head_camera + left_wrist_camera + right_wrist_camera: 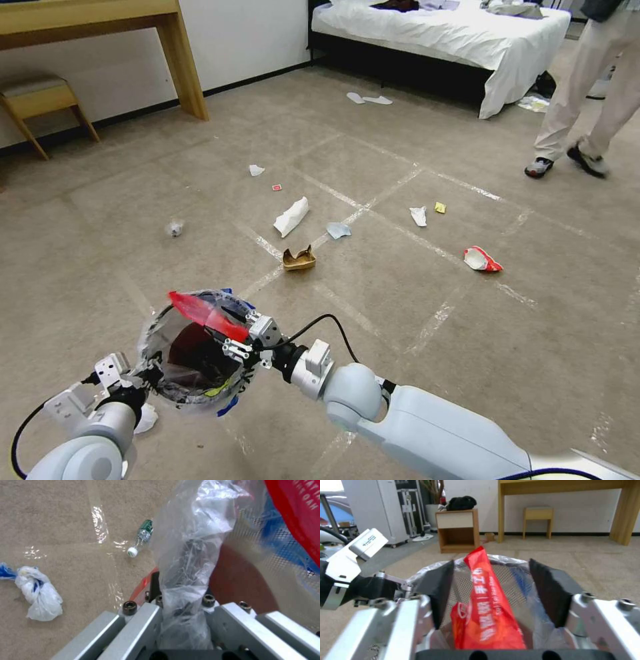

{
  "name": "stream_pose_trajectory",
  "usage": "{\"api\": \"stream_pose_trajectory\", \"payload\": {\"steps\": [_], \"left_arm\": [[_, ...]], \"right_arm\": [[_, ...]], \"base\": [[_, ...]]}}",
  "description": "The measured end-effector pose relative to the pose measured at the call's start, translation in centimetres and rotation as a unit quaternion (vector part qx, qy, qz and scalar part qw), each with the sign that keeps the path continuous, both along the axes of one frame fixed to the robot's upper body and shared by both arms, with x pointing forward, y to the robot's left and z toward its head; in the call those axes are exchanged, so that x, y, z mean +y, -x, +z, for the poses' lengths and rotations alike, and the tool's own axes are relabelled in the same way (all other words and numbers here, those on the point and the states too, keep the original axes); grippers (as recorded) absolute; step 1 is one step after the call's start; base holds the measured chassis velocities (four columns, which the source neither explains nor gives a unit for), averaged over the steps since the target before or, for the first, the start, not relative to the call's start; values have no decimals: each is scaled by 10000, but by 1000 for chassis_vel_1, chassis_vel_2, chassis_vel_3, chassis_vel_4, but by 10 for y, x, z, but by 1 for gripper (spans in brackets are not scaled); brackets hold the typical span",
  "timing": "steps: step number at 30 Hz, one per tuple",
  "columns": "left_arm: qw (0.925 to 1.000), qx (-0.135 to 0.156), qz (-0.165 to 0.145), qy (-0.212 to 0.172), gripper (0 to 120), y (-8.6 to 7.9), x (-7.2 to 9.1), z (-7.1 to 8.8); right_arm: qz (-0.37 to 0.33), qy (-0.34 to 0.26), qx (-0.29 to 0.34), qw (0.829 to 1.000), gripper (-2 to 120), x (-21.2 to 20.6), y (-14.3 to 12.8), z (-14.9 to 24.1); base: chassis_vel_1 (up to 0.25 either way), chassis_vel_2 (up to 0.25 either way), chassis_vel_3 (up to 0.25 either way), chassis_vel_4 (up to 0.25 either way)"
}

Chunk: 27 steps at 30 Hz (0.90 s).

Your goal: Pick up the trash bin and place the garbage on the floor into it.

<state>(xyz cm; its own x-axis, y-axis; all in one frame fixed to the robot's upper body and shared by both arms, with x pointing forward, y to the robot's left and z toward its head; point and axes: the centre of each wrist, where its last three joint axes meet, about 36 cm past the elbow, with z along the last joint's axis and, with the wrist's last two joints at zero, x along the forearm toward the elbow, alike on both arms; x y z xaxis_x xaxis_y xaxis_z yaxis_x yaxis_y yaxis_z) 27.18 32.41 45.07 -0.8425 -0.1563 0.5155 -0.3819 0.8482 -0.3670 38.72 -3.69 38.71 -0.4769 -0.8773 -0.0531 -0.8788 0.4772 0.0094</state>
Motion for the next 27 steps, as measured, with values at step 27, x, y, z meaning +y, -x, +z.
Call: {"api": "stream_pose_trajectory", "payload": {"steps": [27], "left_arm": [[10000, -58, 0, -53, 1, 3, 1, 4]], "right_arm": [[-1811, -2583, -471, 9478, 100, -108, -25, 100]], "base": [[0, 0, 0, 0]]}}
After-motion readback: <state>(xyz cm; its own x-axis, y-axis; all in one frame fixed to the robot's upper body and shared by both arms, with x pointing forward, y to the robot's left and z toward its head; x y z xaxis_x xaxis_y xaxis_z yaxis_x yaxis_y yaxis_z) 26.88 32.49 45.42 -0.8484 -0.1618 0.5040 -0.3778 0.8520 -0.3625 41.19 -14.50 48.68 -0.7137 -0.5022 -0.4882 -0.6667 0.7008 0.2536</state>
